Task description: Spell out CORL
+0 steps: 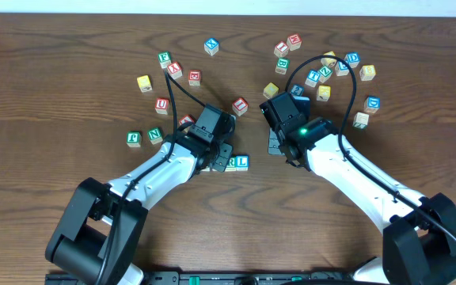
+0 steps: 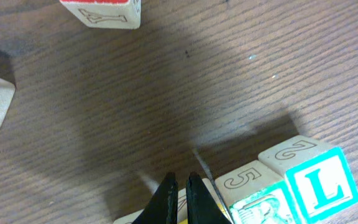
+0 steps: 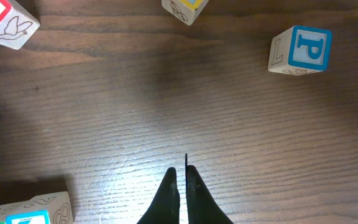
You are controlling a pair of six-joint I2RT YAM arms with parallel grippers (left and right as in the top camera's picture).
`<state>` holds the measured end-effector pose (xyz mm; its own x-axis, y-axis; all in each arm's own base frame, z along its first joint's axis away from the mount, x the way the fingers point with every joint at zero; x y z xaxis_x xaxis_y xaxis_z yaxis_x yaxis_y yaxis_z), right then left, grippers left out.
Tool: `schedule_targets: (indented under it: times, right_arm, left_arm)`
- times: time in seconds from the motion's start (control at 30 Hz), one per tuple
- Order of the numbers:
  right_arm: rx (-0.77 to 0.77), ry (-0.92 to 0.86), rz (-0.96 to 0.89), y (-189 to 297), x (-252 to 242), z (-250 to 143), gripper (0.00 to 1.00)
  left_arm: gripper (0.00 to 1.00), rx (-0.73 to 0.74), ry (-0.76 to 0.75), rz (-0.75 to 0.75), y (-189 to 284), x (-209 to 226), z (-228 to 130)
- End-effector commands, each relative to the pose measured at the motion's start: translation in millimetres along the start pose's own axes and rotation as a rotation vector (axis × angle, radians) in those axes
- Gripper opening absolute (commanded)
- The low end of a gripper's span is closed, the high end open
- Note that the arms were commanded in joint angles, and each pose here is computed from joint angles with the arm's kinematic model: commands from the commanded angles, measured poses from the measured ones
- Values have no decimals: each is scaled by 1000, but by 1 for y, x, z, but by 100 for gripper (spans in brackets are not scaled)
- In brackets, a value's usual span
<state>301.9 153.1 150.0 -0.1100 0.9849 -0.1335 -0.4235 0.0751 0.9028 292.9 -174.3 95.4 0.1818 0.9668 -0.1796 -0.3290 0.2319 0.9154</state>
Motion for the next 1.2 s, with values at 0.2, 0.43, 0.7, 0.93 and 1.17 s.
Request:
schedule_targets:
  times: [0.2,0.43,0.7,0.93,1.17]
  right_arm:
    - [-29,-26,-11,6,-2,7,1]
    - [-29,-26,-11,6,-2,6,1]
    - [-29,-22,-9,7,-1,6,1]
    - [-29,-21,-9,7,-1,6,1]
    - [-29,-20,-9,7,0,6,1]
  left_arm:
    - [7,-10,-10,17,1,-1,6]
    - [7,-14,-10,17,1,-1,7]
    - [7,-13,-10,16,1,-1,7]
    - [7,-10,-27,11,1,-5,5]
    - [7,-11,-46,12,1,-8,4]
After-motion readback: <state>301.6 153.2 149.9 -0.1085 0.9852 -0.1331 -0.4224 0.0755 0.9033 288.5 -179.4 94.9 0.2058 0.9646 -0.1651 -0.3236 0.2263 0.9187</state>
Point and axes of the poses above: each gripper's point midway between its finger pads, its own y axis back along the fingers, its own x axis along the line the jaws close on, z = x × y, the point moved 8 cm from there along y, back along the fingers, and after that the axes turned 15 degrees about y, right-handed, at the moved point
